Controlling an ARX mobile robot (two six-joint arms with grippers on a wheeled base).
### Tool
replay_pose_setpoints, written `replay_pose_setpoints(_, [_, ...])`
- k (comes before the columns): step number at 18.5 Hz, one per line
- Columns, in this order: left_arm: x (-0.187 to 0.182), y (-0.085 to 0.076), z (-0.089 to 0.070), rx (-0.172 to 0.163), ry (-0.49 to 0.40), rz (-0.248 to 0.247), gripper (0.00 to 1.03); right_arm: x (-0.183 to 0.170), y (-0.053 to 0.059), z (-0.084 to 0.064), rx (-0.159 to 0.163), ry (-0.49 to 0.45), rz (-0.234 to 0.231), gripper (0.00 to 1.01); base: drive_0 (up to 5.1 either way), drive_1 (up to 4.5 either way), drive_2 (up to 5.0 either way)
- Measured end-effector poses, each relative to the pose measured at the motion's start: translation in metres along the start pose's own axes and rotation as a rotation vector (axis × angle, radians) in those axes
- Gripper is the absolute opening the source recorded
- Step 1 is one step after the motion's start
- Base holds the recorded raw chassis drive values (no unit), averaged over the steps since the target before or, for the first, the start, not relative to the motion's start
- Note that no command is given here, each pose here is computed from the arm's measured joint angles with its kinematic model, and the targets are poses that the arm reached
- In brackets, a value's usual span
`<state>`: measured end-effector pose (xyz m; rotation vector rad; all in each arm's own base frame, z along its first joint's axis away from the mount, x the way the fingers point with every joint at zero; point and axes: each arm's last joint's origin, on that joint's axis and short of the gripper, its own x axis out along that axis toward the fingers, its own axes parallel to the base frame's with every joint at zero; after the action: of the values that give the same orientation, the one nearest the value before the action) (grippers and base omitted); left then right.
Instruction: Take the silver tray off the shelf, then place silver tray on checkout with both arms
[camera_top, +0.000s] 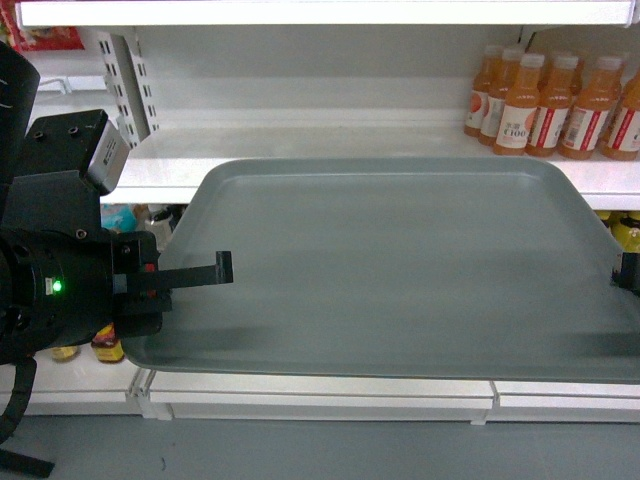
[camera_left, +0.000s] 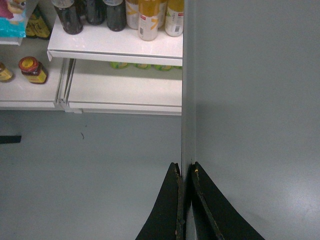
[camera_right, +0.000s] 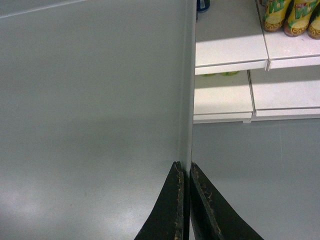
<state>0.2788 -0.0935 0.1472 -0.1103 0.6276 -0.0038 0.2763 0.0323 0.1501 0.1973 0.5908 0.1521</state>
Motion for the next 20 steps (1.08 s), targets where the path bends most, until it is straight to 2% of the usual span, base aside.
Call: replay_pose_setpoints(20, [0.0001,0.0002,-0.0004,0.002,0.003,0.002,0.03,0.0,-0.0001,-0.0005,0.001,0.003,0.001,0.02,0.1,-4.08,4.3])
